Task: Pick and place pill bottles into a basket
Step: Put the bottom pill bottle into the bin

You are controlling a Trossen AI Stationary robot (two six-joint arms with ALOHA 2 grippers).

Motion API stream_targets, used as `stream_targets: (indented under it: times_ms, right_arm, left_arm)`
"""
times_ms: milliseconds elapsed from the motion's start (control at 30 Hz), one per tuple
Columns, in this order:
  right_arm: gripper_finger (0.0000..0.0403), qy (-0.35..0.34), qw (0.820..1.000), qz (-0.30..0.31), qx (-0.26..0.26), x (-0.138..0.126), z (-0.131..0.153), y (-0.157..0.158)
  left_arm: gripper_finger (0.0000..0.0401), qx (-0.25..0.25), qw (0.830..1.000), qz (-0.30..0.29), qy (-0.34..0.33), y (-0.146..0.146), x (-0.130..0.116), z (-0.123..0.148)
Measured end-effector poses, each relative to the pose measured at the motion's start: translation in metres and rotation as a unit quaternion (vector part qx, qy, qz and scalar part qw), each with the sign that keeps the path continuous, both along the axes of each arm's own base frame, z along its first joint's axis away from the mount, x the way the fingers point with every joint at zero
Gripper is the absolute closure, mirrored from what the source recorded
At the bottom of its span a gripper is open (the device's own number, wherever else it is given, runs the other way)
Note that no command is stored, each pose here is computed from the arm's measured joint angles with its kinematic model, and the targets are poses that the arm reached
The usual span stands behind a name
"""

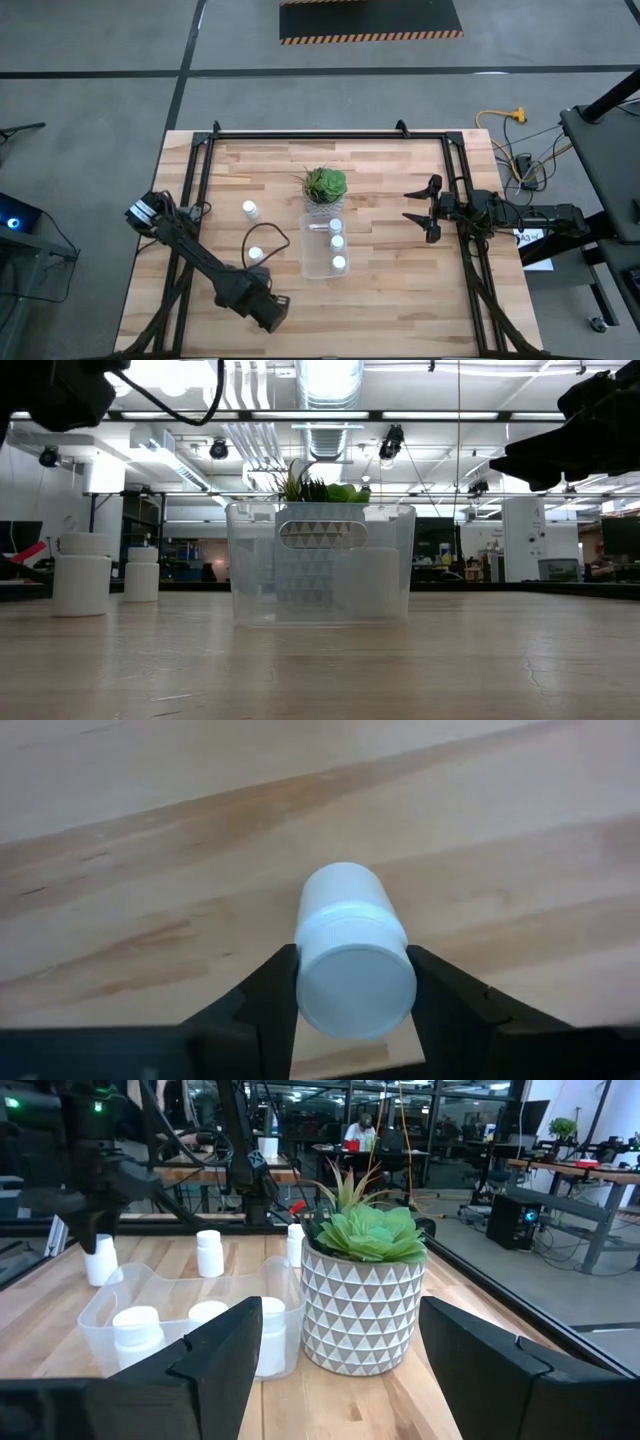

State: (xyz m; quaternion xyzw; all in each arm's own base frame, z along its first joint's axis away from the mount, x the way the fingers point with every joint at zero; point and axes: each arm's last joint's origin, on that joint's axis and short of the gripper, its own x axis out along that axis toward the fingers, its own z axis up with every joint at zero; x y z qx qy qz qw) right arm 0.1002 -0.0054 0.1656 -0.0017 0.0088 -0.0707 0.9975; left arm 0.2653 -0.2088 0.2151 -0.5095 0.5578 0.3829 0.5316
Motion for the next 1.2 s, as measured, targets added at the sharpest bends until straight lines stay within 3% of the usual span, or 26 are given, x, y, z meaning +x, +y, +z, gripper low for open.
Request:
stream_targets:
  times_ms: [267,700,933,1200]
  right_arm:
    - [0.0142,0.0,1.0,0.0,0.001,0.0,0.0,0.0]
    - [0.0142,0.0,1.0,0.0,0.0,0.0,0.0,0.0]
    - [0.0142,0.0,1.0,0.0,0.0,0.0,0.0,0.0]
    - [0.0142,-0.001,1.0,-0.002,0.0,0.0,0.0,0.0]
  left_arm:
    - [0.0257,-0.016,0.999,-0.033,-0.04,0.018,0.002,0.026]
    - [0.0257,0.008,0.99,-0.125,-0.068,0.074,-0.004,0.064]
    - [0.0257,0.021,0.978,-0.192,-0.078,0.102,0.012,0.079]
    - [0.0257,0.071,0.958,-0.266,-0.086,0.129,0.041,0.112]
